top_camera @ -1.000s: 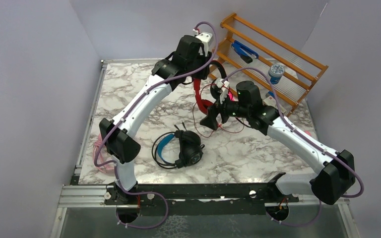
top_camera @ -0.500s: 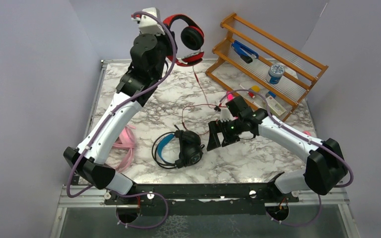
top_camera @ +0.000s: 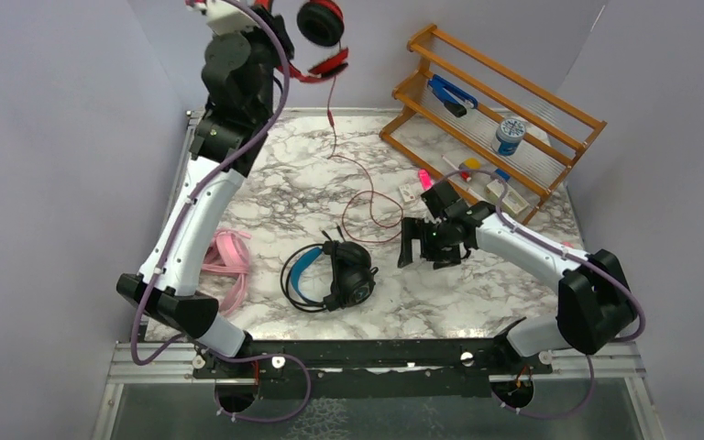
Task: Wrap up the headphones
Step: Wrap the headphones cable around the headphones.
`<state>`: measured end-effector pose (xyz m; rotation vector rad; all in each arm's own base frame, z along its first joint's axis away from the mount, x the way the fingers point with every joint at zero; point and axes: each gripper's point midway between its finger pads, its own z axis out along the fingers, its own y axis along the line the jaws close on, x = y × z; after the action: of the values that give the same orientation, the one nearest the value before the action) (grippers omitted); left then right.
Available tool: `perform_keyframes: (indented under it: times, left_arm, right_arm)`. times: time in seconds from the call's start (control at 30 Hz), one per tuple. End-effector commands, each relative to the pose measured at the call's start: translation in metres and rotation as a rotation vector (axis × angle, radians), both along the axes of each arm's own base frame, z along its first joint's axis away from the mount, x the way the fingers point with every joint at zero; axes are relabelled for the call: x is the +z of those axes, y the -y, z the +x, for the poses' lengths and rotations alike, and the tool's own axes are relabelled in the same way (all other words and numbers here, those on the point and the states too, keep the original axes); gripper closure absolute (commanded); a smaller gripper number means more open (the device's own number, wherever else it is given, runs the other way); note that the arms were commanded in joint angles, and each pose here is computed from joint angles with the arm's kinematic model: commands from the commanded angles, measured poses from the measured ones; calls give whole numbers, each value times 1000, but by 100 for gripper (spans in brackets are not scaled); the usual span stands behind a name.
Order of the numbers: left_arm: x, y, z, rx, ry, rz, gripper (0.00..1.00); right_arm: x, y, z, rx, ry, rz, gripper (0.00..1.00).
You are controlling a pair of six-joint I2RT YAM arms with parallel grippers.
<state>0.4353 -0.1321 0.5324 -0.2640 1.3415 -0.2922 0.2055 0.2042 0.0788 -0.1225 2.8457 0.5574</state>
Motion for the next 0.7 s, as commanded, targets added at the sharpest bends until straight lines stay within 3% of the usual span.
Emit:
perform_keyframes:
  times: [0.0, 0.17, 0.33, 0.43, 0.53, 0.67]
  left_arm:
    - [95, -21, -28, -48, 202, -138, 100]
    - [93, -10, -35, -170, 160, -217, 100]
    - [91, 11, -49, -374, 121, -454, 100]
    - [92, 28, -62, -529, 115, -595, 100]
    - [96, 45, -71, -671, 92, -674, 100]
    - [95, 59, -83, -819, 45, -729, 100]
  right_arm:
    - [-5, 33, 45, -169, 117, -120, 0]
    - [78, -29, 89, 123, 519, 211, 0]
    - [142, -71, 132, 318, 800, 329, 0]
    - [175, -84, 160, 303, 989, 390, 0]
    - [192, -83, 183, 240, 1034, 426, 0]
    - [204, -84, 181, 316, 1122, 484, 0]
